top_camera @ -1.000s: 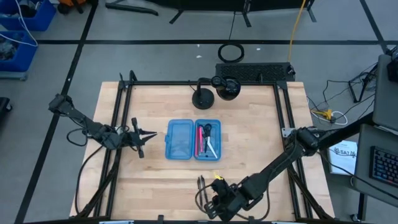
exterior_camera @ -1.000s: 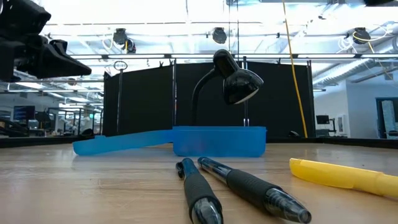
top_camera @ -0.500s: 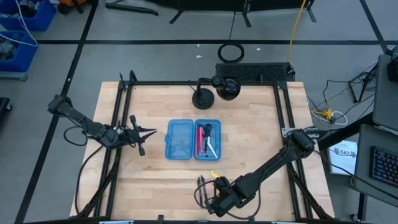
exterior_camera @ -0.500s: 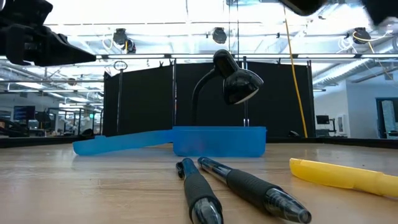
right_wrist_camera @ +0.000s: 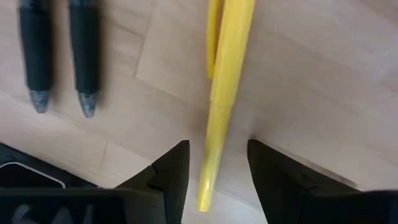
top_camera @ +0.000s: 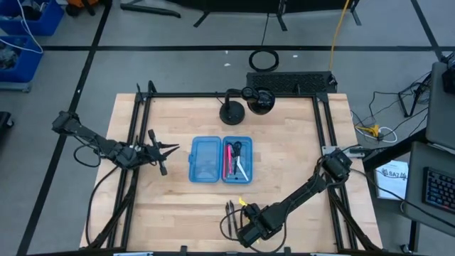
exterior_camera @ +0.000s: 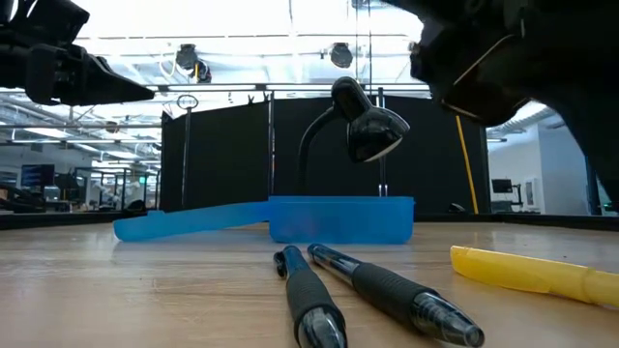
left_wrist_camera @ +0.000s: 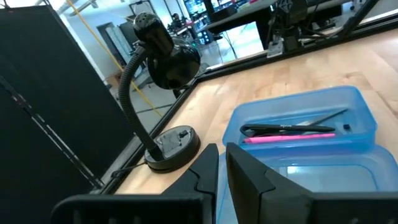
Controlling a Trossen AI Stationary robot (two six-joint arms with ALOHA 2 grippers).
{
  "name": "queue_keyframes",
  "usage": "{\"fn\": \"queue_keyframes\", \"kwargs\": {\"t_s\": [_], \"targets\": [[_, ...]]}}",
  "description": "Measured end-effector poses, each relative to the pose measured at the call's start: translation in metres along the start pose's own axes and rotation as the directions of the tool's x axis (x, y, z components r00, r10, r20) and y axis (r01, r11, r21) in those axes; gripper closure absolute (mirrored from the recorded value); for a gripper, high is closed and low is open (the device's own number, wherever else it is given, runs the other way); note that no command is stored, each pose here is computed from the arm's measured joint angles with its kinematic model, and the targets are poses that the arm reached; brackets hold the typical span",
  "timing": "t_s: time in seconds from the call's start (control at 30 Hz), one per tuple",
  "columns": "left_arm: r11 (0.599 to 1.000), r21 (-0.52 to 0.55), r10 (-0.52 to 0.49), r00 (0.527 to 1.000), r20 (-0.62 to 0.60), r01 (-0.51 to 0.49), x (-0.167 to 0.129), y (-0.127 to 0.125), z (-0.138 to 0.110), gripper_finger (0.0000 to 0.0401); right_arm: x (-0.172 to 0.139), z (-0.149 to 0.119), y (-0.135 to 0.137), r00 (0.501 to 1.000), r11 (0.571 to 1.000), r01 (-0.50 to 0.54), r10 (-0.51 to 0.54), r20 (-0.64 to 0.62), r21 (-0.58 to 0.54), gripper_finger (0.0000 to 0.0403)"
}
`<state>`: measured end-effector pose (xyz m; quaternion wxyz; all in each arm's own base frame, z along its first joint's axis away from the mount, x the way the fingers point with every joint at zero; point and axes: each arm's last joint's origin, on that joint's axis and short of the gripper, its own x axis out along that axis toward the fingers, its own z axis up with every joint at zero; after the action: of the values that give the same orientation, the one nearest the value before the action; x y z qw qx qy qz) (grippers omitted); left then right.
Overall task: Pick & place school supplies into a supply box
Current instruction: Put the yellow pen into the blue supply box
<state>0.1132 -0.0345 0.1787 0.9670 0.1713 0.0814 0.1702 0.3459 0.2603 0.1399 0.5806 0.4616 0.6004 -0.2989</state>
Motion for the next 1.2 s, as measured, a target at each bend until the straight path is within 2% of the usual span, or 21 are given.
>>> {"fn": "queue_keyframes", "kwargs": {"t_s": [0.23,0.37,0.5,0.6,0.8,0.9,1.07,1.2], "targets": [[1.000,-0.023,0.008,1.000,0.024,-0.007,0.000,0.001,0.003,0.0364,0.031,0.010,-0.011,0.981,0.983,0.181,-0.179,-0.072,0.022,0.0252],[0.999,-0.032,0.011,0.999,0.035,-0.010,0.000,0.002,0.005,0.0364,0.039,0.013,-0.017,0.963,0.967,0.254,-0.253,-0.097,0.000,0.0279],[0.999,-0.038,0.012,0.999,0.041,-0.010,0.000,0.002,0.005,0.0364,0.042,0.015,-0.020,0.957,0.962,0.274,-0.273,-0.098,-0.011,0.0314],[0.999,-0.046,0.011,0.999,0.041,-0.009,0.000,0.002,0.005,0.0364,0.045,0.018,-0.022,0.962,0.965,0.262,-0.262,-0.076,-0.011,0.0338],[0.999,-0.047,0.009,0.999,0.036,-0.008,0.000,0.002,0.005,0.0364,0.043,0.018,-0.022,0.971,0.968,0.238,-0.240,-0.004,-0.083,0.0383],[0.999,-0.038,0.006,1.000,0.025,-0.005,0.000,0.001,0.003,0.0364,0.036,0.016,-0.019,0.976,0.967,0.218,-0.215,0.035,-0.131,0.0385],[0.999,-0.050,0.000,1.000,0.006,0.000,0.000,0.000,0.001,0.0364,-0.001,0.012,-0.011,0.994,0.988,0.095,-0.088,0.059,-0.121,0.0385],[0.999,-0.044,-0.003,1.000,-0.005,0.003,0.000,0.000,-0.001,0.0364,-0.031,0.011,-0.012,0.989,0.995,0.026,-0.011,0.149,-0.099,0.0385]]}}
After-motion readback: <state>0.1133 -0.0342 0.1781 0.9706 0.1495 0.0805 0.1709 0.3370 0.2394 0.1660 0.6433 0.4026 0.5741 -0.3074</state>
